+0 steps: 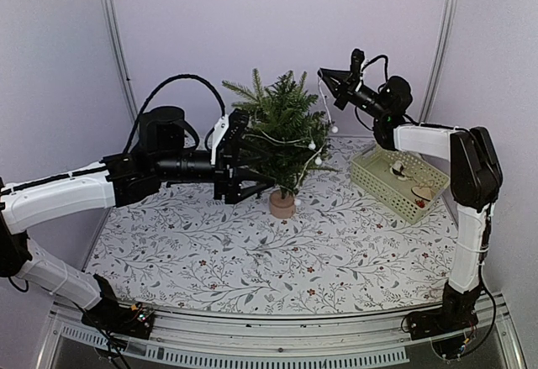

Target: Decorate the small christmas tree

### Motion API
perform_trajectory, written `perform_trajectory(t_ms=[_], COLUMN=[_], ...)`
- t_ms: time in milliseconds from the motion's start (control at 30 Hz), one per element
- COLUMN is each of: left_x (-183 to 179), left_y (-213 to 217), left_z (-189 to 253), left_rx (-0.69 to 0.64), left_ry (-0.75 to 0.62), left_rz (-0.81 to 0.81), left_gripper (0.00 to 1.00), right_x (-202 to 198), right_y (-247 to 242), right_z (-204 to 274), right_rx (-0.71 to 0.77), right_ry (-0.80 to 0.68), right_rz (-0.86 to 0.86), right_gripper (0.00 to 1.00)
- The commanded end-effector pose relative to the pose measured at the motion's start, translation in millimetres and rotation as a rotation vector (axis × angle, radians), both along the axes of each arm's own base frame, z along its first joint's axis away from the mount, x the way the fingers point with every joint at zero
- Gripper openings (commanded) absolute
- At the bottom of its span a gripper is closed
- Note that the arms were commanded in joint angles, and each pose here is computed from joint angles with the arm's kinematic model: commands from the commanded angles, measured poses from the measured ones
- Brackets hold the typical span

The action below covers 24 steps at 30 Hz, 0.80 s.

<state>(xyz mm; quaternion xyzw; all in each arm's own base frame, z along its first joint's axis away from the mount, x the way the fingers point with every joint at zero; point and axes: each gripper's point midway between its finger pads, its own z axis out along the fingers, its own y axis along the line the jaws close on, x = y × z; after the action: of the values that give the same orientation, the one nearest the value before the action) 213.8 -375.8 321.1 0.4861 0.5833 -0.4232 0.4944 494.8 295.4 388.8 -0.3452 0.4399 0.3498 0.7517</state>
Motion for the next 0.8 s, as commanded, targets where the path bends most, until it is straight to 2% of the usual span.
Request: perform_trajectory(t_ms=[0, 133, 500, 767], left_x=[2, 3, 2, 0], left_y=[8, 9, 9, 10], left_z=[8, 6, 8, 9], left_rx=[-0.027, -0.025, -0.036, -0.042], left_ry=[-0.015, -0.011, -0.007, -0.003], left_rz=[0.016, 0.016, 0.001, -0.001], left_gripper=[0.76, 0.76, 0.76, 0.75], right_x=[-7, -20, -67, -79], right_y=[15, 21, -12, -21], right_z=[4, 3, 67, 99], right_rx=[0.002, -0.006, 0.040, 0.067], right_ry=[-0.005, -0.017, -0.186, -0.265], right_rz=[0.068, 0.073, -0.058, -0.093], right_gripper=[0.00, 0.00, 0.00, 0.00])
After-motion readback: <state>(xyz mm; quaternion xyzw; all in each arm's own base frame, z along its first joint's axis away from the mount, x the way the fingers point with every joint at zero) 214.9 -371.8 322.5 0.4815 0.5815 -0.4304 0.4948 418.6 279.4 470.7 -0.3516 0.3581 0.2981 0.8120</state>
